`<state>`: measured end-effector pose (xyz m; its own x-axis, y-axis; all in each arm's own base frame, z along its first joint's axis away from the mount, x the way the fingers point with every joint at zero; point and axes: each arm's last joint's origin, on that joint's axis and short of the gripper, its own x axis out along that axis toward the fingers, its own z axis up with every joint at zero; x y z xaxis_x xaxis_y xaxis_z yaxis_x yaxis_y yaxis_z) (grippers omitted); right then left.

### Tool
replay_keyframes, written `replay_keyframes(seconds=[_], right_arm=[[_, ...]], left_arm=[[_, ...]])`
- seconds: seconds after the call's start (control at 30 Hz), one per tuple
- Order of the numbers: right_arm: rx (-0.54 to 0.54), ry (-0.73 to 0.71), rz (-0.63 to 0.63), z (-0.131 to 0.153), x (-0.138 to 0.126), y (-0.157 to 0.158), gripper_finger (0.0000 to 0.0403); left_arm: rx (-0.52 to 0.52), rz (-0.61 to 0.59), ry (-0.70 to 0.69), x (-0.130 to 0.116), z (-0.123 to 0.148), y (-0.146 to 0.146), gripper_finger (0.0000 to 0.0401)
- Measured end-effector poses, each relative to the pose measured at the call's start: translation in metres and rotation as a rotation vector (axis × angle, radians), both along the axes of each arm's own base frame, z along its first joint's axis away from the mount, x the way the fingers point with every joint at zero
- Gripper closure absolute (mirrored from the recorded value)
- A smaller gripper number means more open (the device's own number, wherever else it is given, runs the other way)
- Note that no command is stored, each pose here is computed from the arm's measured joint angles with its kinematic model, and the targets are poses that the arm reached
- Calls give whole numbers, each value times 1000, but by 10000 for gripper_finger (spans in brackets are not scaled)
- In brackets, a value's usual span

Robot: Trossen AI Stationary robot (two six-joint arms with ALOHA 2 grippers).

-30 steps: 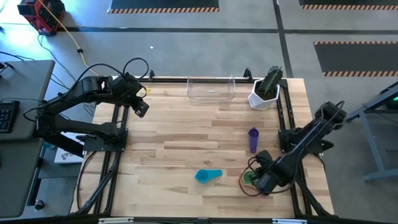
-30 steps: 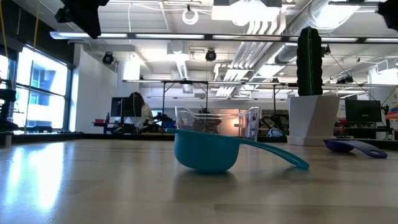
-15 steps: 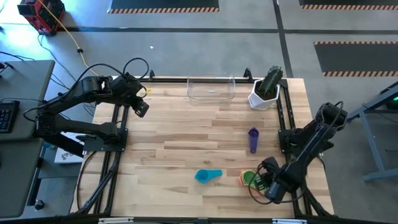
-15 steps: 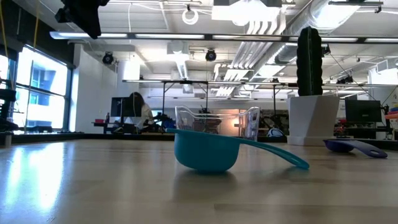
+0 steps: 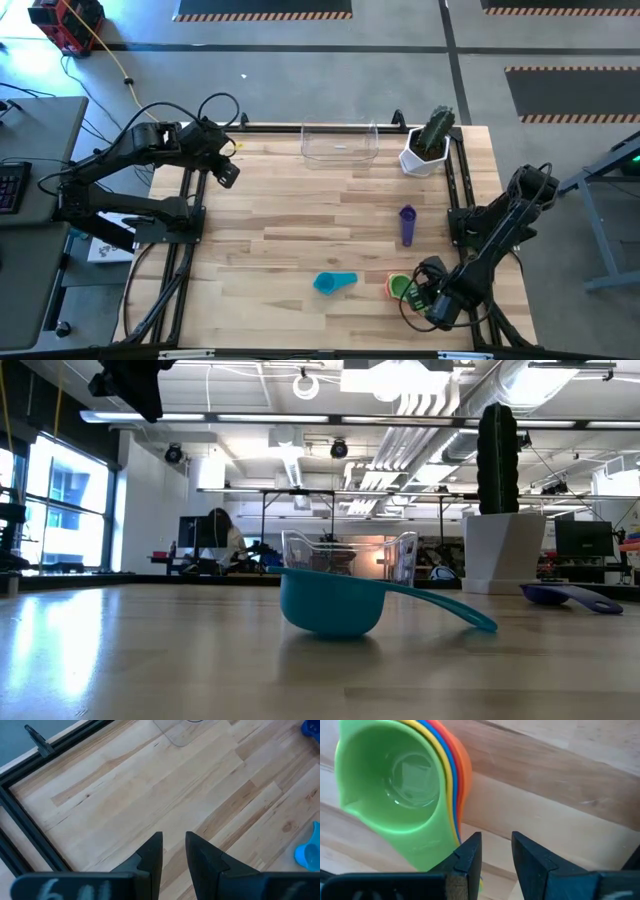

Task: Nest measuring cups in basket
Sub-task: Stack the green measuring cup on top of the yellow measuring cup, then stack the light blue measuring cup on top of the green measuring cup

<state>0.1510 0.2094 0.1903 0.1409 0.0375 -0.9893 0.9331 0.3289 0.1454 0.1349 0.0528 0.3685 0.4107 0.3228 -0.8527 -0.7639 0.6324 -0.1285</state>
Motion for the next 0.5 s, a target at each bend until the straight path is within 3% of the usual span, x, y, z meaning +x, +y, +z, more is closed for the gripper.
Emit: replay_keyframes(seconds=[0.23, 0.5], right_arm=[[-1, 2, -10, 2, -1, -2, 304], [-21, -26, -58, 20, -7, -17, 304]], left_arm=[[-83, -11, -32, 3, -1, -3, 325], [-171, -102, -86, 35, -6, -21, 325]])
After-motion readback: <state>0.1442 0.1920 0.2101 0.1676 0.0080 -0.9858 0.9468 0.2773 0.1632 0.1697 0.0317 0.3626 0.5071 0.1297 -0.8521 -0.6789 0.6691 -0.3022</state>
